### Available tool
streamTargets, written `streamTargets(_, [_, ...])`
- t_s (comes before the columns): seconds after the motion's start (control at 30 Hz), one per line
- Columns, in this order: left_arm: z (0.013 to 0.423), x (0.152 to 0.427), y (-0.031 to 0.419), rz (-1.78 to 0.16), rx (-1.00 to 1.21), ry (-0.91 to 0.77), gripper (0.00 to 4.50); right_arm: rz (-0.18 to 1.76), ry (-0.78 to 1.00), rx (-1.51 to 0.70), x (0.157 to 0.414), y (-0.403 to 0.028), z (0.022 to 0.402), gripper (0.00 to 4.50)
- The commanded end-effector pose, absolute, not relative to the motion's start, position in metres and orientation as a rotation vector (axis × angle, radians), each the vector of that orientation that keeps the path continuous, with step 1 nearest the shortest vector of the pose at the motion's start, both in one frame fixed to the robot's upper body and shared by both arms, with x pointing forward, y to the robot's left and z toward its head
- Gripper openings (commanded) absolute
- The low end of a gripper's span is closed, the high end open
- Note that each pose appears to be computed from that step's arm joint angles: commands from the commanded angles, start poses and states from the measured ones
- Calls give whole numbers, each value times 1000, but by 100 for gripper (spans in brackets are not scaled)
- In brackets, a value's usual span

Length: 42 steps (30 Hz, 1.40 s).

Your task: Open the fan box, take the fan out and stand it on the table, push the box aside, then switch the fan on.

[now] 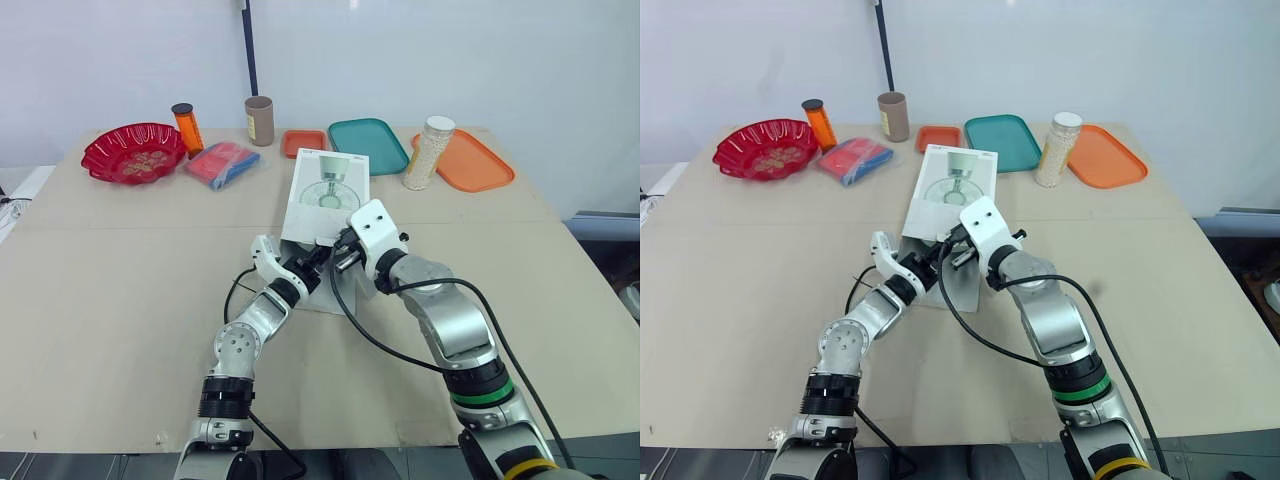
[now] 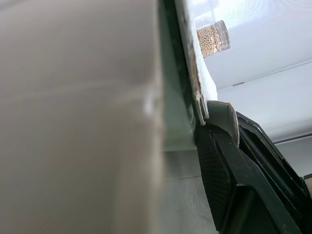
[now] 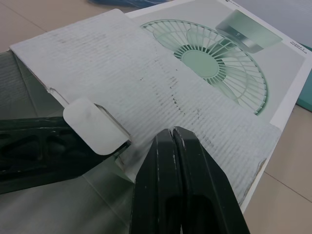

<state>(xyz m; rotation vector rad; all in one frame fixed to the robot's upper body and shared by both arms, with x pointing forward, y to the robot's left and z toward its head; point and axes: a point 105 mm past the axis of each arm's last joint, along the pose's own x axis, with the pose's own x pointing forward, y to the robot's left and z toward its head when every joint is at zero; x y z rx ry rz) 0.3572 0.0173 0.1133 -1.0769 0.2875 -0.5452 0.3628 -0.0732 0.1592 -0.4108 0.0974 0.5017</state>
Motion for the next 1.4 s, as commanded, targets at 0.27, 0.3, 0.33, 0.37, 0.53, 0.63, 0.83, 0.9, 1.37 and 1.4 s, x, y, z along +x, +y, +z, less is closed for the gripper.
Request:
streamTargets(0.27, [106, 324, 8, -535, -1158, 391, 128, 499, 192, -424, 363, -75, 143, 0])
streamTargets(0.3, [105, 323, 9, -527, -1163, 398, 128, 495, 191, -422, 363, -75, 144, 0])
streamTargets(0.33, [103, 322, 11, -515, -1155, 406, 128, 493, 188, -421, 363, -74, 145, 0])
streamTargets(0.37, [102, 321, 13, -514, -1143, 411, 128, 491, 186, -419, 363, -73, 147, 0])
streamTargets(0.53, [101, 317, 16, -511, -1132, 432, 128, 478, 184, -412, 364, -72, 150, 0])
streamTargets(0.63, [102, 312, 19, -516, -1128, 440, 128, 463, 189, -410, 365, -74, 151, 0])
streamTargets(0.83, [100, 306, 26, -505, -1103, 462, 128, 450, 193, -403, 368, -74, 154, 0])
streamTargets(0.9, [98, 306, 31, -483, -1096, 463, 128, 454, 190, -397, 368, -72, 156, 0])
streamTargets(1.37, [97, 303, 50, -436, -1066, 455, 128, 465, 185, -358, 375, -67, 166, 0])
streamTargets(1.4, [97, 303, 50, -435, -1066, 454, 128, 465, 188, -355, 376, -68, 165, 0])
